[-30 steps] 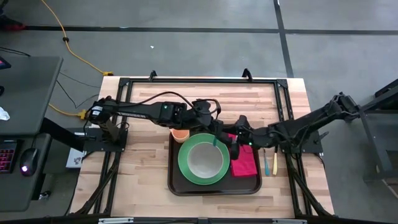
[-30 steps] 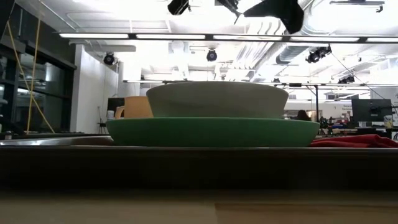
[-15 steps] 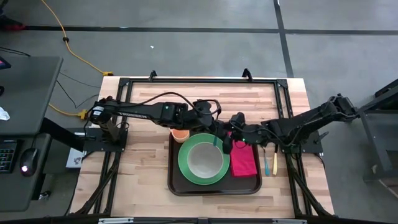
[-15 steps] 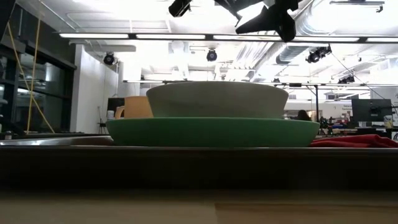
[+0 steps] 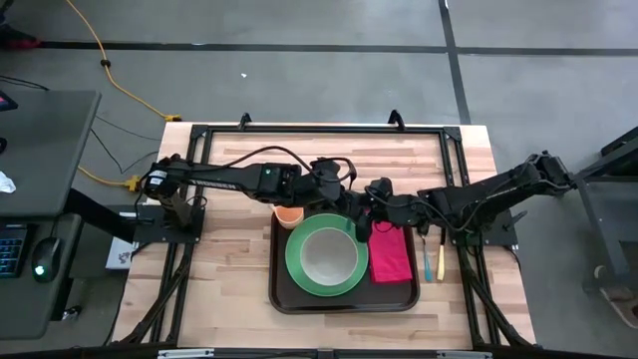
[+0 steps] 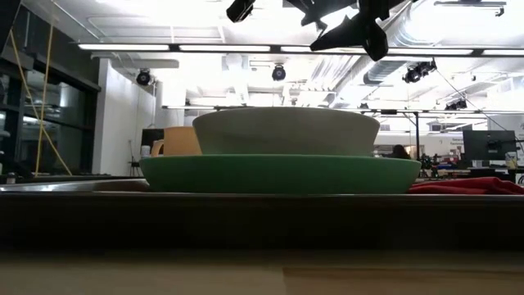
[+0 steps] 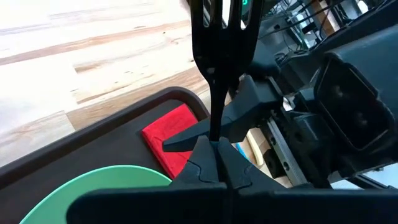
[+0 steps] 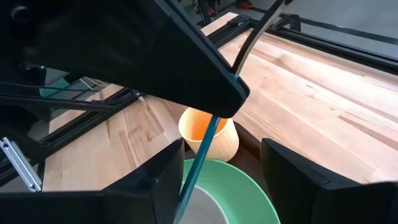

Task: Set up tray
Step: Put the fork on top of the table napkin on the serving tray

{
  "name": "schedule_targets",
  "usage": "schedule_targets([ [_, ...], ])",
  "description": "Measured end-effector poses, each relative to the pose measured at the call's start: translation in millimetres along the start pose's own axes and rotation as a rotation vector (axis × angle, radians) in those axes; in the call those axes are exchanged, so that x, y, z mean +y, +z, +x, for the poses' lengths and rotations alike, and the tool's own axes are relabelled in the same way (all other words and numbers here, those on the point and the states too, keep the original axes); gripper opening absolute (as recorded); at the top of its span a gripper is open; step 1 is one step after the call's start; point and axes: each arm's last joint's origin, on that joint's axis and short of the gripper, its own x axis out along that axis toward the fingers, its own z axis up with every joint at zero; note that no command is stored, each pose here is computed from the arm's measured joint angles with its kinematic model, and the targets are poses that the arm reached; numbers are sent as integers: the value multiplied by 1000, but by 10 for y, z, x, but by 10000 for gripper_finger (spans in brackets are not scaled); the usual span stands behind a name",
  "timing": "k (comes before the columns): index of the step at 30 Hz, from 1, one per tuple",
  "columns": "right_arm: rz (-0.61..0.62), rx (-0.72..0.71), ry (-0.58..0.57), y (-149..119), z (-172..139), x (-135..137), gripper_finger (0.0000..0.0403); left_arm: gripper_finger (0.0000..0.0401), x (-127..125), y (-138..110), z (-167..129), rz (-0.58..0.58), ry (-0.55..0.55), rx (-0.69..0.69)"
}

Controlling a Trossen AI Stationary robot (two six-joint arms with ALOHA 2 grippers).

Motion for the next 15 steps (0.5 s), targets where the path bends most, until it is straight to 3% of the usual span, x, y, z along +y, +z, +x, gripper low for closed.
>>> schedule_targets([
  [8, 6, 6, 0, 23, 24, -34, 132, 10, -1, -1, 0, 0, -2, 4],
  [15, -2, 12, 6, 21, 24, -32, 24, 10, -3, 0, -2, -2, -5, 5],
])
